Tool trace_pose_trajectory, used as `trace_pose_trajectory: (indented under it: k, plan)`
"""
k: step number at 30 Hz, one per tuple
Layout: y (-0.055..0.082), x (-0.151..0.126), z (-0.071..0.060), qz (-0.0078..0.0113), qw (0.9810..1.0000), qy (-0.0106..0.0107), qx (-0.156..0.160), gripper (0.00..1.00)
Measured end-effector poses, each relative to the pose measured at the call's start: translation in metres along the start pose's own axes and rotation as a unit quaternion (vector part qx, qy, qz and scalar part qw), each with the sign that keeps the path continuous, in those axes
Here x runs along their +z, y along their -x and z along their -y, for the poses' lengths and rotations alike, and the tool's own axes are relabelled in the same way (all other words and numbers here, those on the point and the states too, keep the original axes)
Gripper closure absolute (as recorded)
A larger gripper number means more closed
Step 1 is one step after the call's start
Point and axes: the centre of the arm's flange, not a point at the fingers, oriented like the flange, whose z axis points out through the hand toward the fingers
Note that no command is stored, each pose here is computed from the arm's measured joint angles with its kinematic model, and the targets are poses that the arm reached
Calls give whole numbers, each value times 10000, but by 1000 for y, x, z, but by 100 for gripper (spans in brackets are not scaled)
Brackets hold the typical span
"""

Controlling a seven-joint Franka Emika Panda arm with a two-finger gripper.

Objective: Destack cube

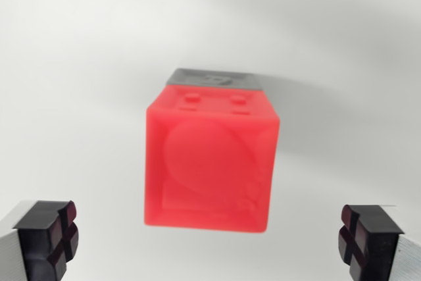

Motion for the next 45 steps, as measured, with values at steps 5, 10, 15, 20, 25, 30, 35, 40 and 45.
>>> trace_pose_trajectory:
  k: [5, 10, 15, 20, 25, 30, 35, 40, 45]
  plan:
    - [0, 15, 0, -4, 10000, -4, 1, 0]
    - [0, 30, 0, -3, 10000, 0, 0, 0]
    - [0, 43, -1, -3, 10000, 1, -2, 0]
    - [0, 53, -1, -4, 10000, -4, 0, 0]
    - [0, 63, -1, -1, 10000, -1, 2, 0]
    - [0, 68, -1, 0, 10000, 2, 1, 0]
    - [0, 70, -1, -5, 10000, 1, 0, 100]
    - [0, 70, -1, -8, 10000, -1, -1, 100]
    - [0, 70, -1, -9, 10000, -1, -1, 100]
